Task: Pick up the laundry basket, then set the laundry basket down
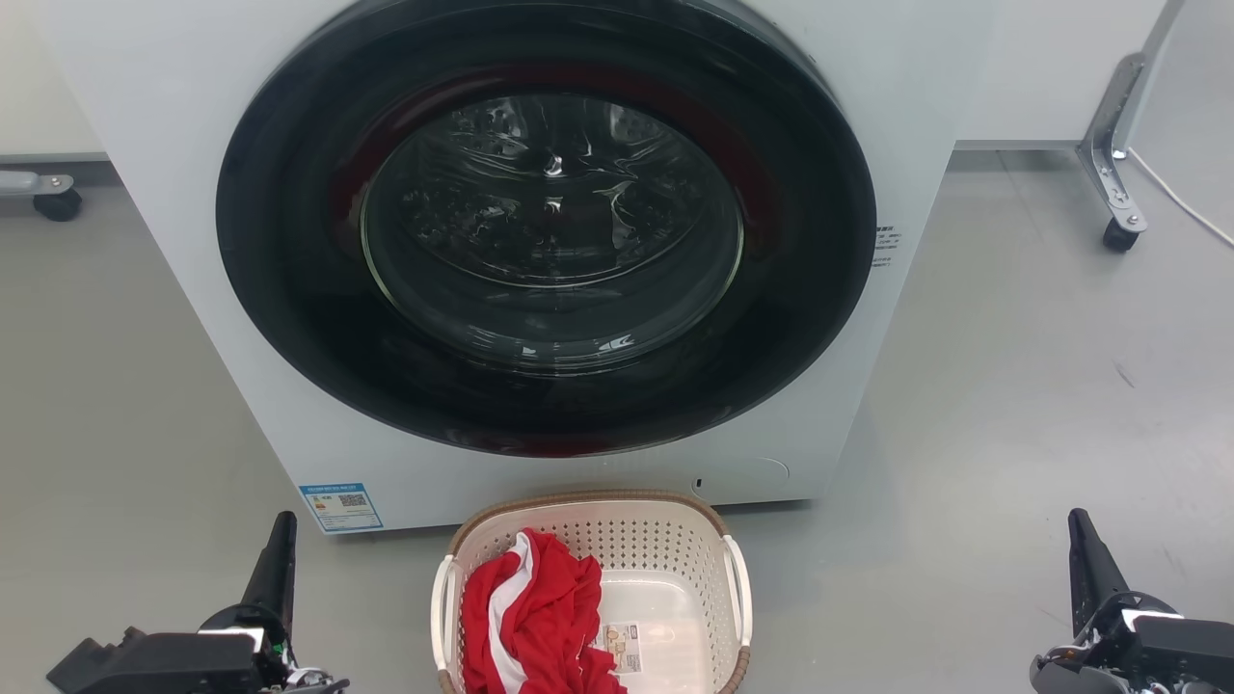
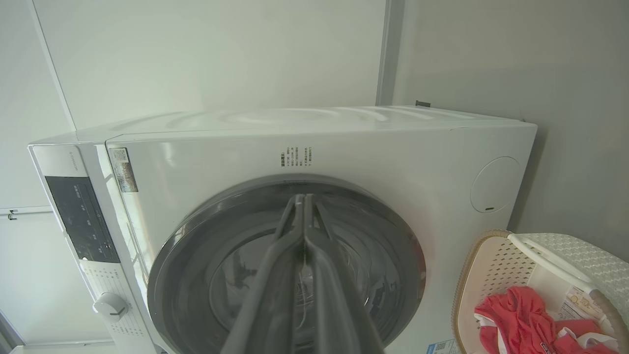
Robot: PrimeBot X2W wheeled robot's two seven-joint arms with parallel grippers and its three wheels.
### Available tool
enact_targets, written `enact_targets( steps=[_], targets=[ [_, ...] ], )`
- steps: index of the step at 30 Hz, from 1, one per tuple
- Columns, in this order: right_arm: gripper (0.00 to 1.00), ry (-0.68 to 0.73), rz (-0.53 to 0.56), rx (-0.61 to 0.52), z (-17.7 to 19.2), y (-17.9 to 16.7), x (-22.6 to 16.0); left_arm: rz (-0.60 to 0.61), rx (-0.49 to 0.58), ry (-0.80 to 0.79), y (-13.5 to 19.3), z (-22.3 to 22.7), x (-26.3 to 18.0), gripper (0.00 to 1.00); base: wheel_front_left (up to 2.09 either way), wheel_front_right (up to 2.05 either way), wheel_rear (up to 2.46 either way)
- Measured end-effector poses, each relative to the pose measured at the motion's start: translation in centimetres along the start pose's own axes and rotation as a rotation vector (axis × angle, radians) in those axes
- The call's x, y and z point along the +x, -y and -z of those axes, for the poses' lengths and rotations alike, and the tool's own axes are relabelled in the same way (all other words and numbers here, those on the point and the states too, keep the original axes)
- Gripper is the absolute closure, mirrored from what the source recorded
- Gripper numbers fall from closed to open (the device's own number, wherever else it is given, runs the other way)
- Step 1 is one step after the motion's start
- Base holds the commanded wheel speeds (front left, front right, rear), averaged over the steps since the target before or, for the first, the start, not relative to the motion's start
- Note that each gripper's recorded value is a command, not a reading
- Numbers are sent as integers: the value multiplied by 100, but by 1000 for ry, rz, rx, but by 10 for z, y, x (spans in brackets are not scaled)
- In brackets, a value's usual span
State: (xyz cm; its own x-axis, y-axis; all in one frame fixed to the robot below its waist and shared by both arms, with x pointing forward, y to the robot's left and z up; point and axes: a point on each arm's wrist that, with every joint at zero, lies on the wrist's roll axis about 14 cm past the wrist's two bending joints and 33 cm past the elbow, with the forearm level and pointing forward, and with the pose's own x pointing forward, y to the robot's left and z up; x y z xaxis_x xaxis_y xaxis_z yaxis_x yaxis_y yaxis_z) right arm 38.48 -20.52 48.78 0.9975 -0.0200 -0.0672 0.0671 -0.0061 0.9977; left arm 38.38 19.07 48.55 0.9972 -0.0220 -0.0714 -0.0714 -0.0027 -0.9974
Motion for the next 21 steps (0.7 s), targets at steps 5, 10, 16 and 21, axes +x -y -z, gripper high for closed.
enact_targets(
  steps=[5, 10, 16, 21],
  targets=[
    [100, 0, 0, 0, 0, 0, 0, 0, 0, 0, 0, 0, 0, 100, 0, 0, 0],
    [0, -1, 60, 13, 3, 20, -7, -61, -11, -1, -21, 2, -8, 0, 0, 0, 0],
    [0, 3, 66, 7, 4, 22, -9, -66, -11, -4, -22, 4, -9, 0, 0, 0, 0],
    [0, 14, 65, -4, 3, 22, -9, -61, -4, 0, -21, 5, -8, 0, 0, 0, 0]
  ],
)
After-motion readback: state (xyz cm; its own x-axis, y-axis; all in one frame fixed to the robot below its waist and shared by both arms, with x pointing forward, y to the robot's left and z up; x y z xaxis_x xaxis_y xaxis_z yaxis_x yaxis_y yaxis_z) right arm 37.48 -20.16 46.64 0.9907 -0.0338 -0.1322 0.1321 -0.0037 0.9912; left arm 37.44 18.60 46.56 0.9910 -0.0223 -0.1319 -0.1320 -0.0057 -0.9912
